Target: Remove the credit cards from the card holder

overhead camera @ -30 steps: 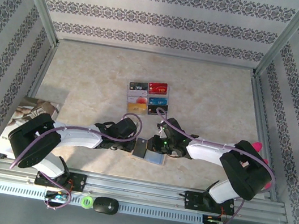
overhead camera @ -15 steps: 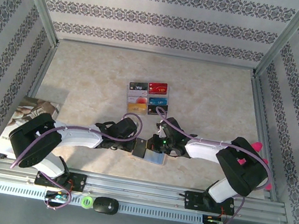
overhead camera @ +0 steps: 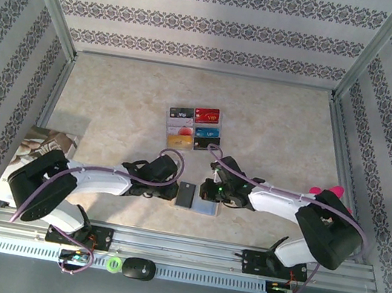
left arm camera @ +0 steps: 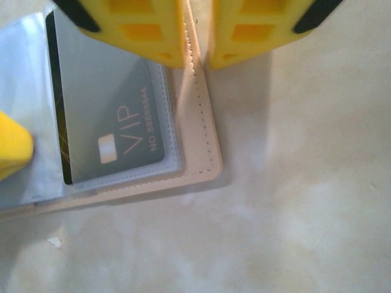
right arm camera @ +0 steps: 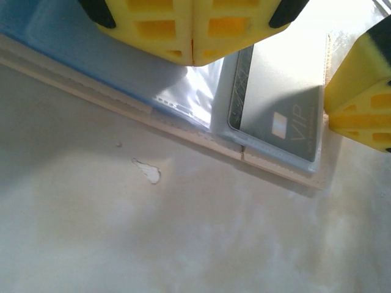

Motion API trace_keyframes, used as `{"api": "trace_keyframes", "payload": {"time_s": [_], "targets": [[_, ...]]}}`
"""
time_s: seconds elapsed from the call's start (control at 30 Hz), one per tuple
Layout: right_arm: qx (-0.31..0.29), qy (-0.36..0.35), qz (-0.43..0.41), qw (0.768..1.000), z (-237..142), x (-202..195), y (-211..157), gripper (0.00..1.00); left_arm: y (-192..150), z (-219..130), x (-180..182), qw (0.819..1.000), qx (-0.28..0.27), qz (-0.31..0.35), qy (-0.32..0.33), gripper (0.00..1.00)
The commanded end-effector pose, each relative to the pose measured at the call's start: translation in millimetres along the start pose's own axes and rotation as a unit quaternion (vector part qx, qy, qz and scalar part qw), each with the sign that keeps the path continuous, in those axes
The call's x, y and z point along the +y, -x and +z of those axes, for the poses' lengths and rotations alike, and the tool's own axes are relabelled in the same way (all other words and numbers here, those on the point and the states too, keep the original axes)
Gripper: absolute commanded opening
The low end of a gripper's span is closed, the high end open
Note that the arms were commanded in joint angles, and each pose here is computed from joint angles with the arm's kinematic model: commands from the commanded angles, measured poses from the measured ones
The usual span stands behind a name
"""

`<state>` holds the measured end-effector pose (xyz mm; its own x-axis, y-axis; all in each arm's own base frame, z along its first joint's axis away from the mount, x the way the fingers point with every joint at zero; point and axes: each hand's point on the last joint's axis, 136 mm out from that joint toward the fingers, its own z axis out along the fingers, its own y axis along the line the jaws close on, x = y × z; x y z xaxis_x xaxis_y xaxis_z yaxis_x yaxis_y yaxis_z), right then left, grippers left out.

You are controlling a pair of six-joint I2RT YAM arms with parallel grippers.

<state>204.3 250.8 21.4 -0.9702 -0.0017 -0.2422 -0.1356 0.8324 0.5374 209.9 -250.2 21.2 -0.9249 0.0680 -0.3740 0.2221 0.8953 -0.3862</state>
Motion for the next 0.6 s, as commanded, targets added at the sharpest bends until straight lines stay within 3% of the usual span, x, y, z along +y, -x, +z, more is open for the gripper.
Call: {"api": "trace_keyframes", "payload": {"time_s": [0.0,0.07,0.13,0.27,0.57], "targets": [[-0.021,-0.010,-0.020,1.000,-11.0,-4.0,5.3,0.03,-1.6,-13.8,-4.7,1.000,-0.007,0.003,-0.010,0.29],[-0.034,-0.002,-0.034,0.999,-19.1,4.2,11.3,0.13,7.8,-25.5,-10.1,0.999,-0.029,0.009,-0.019,0.34],[-0.041,0.008,-0.045,0.998,-25.9,11.1,14.8,0.17,15.3,-35.0,-15.8,0.998,-0.044,0.021,-0.026,0.34],[-0.040,0.050,-0.052,0.997,-31.9,32.9,15.8,0.19,24.9,-37.2,-31.6,0.996,-0.052,0.047,-0.052,0.33],[0.035,0.093,-0.001,0.995,-8.1,49.5,-7.7,0.20,17.7,0.8,-34.6,0.997,-0.012,0.050,-0.053,0.26]]}}
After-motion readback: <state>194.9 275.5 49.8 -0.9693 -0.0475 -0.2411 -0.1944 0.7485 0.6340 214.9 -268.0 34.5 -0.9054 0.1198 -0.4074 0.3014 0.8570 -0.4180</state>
